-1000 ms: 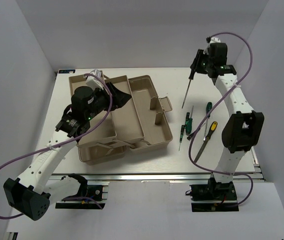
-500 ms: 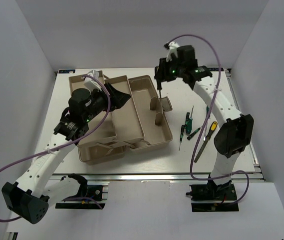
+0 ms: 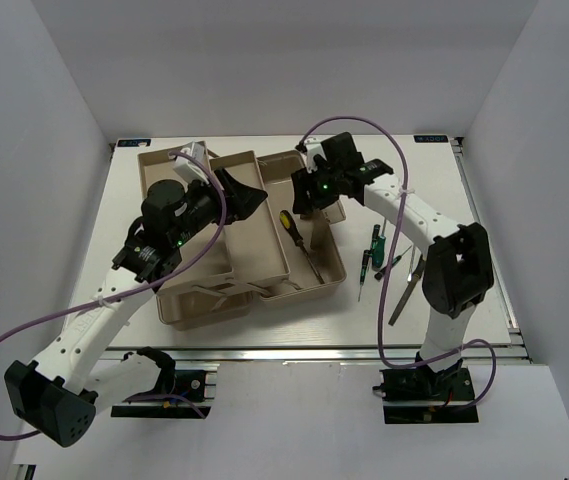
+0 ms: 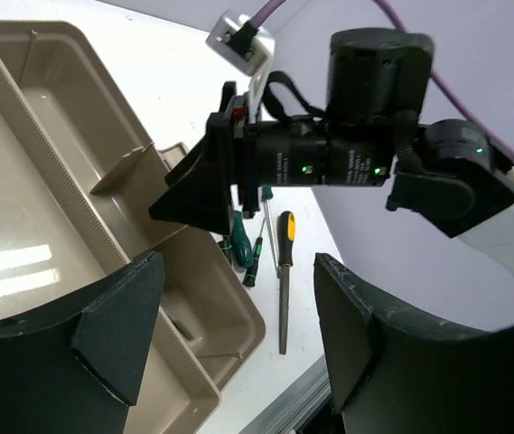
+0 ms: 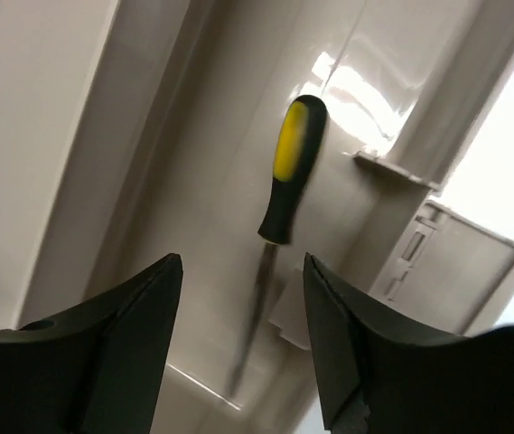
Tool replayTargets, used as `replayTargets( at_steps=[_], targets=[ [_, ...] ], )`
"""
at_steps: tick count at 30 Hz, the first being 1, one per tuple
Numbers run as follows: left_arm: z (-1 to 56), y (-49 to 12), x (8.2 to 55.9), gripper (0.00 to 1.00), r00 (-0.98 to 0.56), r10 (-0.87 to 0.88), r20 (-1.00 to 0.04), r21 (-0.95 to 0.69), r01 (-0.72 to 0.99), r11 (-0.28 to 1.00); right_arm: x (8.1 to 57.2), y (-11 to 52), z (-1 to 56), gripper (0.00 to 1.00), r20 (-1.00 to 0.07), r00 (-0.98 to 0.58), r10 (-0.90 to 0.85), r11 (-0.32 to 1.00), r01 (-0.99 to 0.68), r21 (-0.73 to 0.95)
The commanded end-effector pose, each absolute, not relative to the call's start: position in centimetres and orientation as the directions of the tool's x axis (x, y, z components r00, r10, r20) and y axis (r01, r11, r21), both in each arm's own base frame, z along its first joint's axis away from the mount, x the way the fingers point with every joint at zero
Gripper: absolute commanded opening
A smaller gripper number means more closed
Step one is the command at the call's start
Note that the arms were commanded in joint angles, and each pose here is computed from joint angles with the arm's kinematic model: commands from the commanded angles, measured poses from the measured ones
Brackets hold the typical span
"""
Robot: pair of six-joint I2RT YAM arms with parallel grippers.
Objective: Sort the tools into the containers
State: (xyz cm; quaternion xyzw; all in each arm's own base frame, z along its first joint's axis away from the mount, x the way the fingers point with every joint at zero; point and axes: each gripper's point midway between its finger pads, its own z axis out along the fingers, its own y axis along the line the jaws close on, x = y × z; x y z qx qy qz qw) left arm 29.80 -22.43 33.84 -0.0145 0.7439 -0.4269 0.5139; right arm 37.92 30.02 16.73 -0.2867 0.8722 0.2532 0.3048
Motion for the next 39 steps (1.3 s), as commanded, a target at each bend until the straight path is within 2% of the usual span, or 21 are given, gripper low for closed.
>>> replayTargets(
  at_steps=[1, 3, 5, 6, 8, 9, 11, 14, 18, 28, 39],
  targets=[
    [34.1, -22.7, 29.3, 0.77, -0.457, -0.448, -0.769, -0.635, 0.455, 0.625, 39.2, 28.8, 20.9, 0.62, -0.78, -0.513, -0.358, 0.686, -0.711, 0.153],
    [34.0, -22.7, 29.4, 0.77, -0.451, -0.444, -0.774, -0.628, 0.462, 0.626, 39.5, 27.2, 22.9, 0.63, -0.807, -0.47, -0.357, 0.685, -0.72, 0.116],
    [34.0, -22.8, 29.5, 0.76, -0.449, -0.443, -0.776, -0.626, 0.464, 0.627, 39.6, 24.3, 25.2, 0.55, -0.838, -0.444, -0.318, 0.687, -0.717, 0.119],
    [33.9, -22.8, 29.5, 0.76, -0.449, -0.437, -0.78, -0.621, 0.468, 0.628, 39.4, 22.7, 24.9, 0.37, -0.833, -0.468, -0.295, 0.7, -0.699, 0.144],
    [33.9, -22.8, 29.5, 0.74, -0.445, -0.433, -0.784, -0.617, 0.472, 0.63, 40.3, 17.1, 25.9, 0.22, -0.837, -0.521, -0.169, 0.764, -0.605, 0.222],
    [33.9, -22.8, 29.5, 0.73, -0.441, -0.43, -0.788, -0.612, 0.476, 0.632, 40.1, 15.1, 24.5, 0.18, -0.799, -0.592, -0.108, 0.8, -0.529, 0.284],
    [33.8, -22.9, 29.4, 0.68, -0.443, -0.423, -0.79, -0.608, 0.485, 0.628, 39.8, 9.1, 22.2, 0.19, -0.723, -0.691, 0.01, 0.874, -0.346, 0.343],
    [33.1, -23.2, 29.3, 0.64, -0.452, -0.41, -0.792, -0.605, 0.498, 0.621, 36.3, 2.6, 15.9, 0.46, -0.559, -0.81, 0.174, 0.919, -0.07, 0.387],
    [32.7, -23.6, 29.2, 0.68, -0.466, -0.391, -0.794, -0.602, 0.512, 0.613, 34.3, -1.0, 12.7, 0.62, -0.541, -0.82, 0.189, 0.96, 0.038, 0.277],
    [32.3, -24.5, 29.7, 0.69, -0.5, -0.374, -0.781, -0.615, 0.512, 0.6, 34.3, -4.5, 7.6, 0.64, -0.509, -0.828, 0.235, 0.972, 0.196, 0.131],
    [32.3, -23.5, 29.2, 0.69, -0.505, -0.405, -0.762, -0.635, 0.46, 0.621, 34.7, -5.1, 3.2, 0.53, -0.448, -0.845, 0.292, 0.956, 0.263, 0.127]
  ],
)
